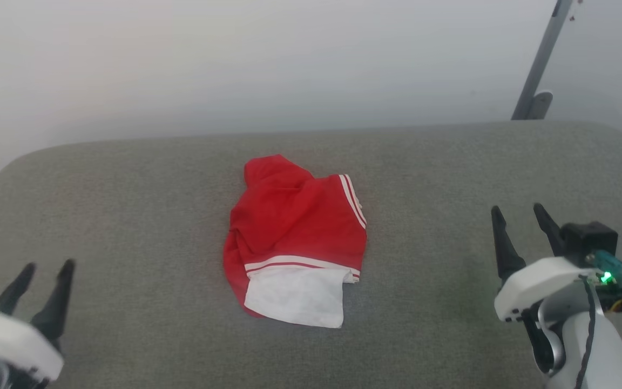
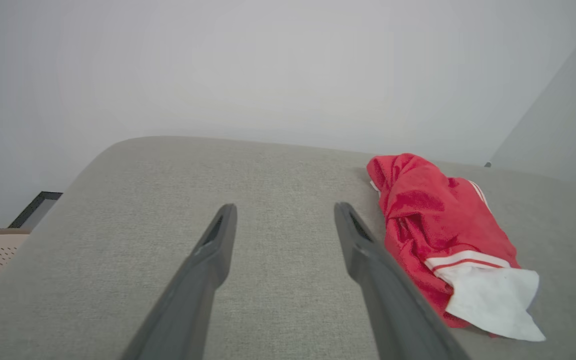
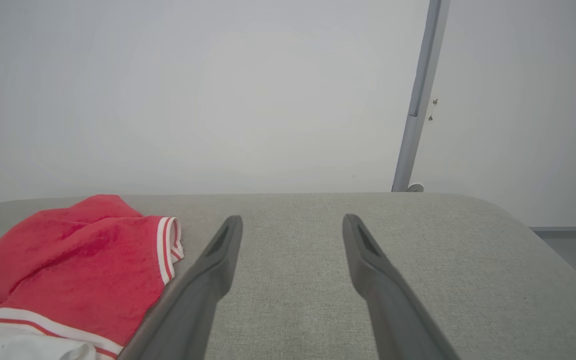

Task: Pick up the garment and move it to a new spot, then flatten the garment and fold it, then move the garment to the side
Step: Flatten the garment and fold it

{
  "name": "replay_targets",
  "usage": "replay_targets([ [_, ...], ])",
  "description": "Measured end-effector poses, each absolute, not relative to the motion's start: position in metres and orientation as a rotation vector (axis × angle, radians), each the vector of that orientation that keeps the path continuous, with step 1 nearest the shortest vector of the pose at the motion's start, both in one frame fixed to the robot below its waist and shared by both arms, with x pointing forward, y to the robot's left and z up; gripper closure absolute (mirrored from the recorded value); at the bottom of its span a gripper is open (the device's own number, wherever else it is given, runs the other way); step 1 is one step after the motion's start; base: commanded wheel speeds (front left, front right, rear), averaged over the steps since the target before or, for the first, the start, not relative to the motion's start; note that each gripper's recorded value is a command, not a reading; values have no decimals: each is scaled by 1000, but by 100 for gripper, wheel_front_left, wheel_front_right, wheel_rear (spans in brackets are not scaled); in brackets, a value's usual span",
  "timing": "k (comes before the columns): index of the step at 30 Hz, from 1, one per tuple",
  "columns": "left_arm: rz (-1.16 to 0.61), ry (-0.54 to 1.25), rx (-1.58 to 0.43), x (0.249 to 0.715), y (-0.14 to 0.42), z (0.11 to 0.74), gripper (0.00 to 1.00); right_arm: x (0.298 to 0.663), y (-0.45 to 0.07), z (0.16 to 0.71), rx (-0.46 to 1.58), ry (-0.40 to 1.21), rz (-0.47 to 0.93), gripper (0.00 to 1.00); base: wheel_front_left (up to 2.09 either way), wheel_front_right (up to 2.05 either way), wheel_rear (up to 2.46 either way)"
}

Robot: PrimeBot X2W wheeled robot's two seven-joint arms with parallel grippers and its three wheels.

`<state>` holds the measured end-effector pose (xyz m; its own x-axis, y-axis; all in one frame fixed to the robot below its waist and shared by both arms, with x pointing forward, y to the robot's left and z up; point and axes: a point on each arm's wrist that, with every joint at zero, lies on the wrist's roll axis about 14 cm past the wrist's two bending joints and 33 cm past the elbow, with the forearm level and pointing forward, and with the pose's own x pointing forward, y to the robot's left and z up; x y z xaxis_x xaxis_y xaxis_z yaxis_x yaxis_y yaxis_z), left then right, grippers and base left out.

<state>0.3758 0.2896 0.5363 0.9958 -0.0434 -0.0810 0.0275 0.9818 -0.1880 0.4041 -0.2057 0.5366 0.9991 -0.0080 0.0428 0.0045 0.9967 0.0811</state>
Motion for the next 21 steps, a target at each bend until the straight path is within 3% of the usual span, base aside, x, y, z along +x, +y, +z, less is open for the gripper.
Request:
replay_targets([
  [13, -397, 333, -135, 424, 167, 542, 0, 418, -211, 549, 61, -65, -9, 0, 0, 0, 0],
  [21, -559, 590, -77, 428, 105, 498, 0, 426, -228, 545, 60, -63, -51, 0, 0, 0, 0],
])
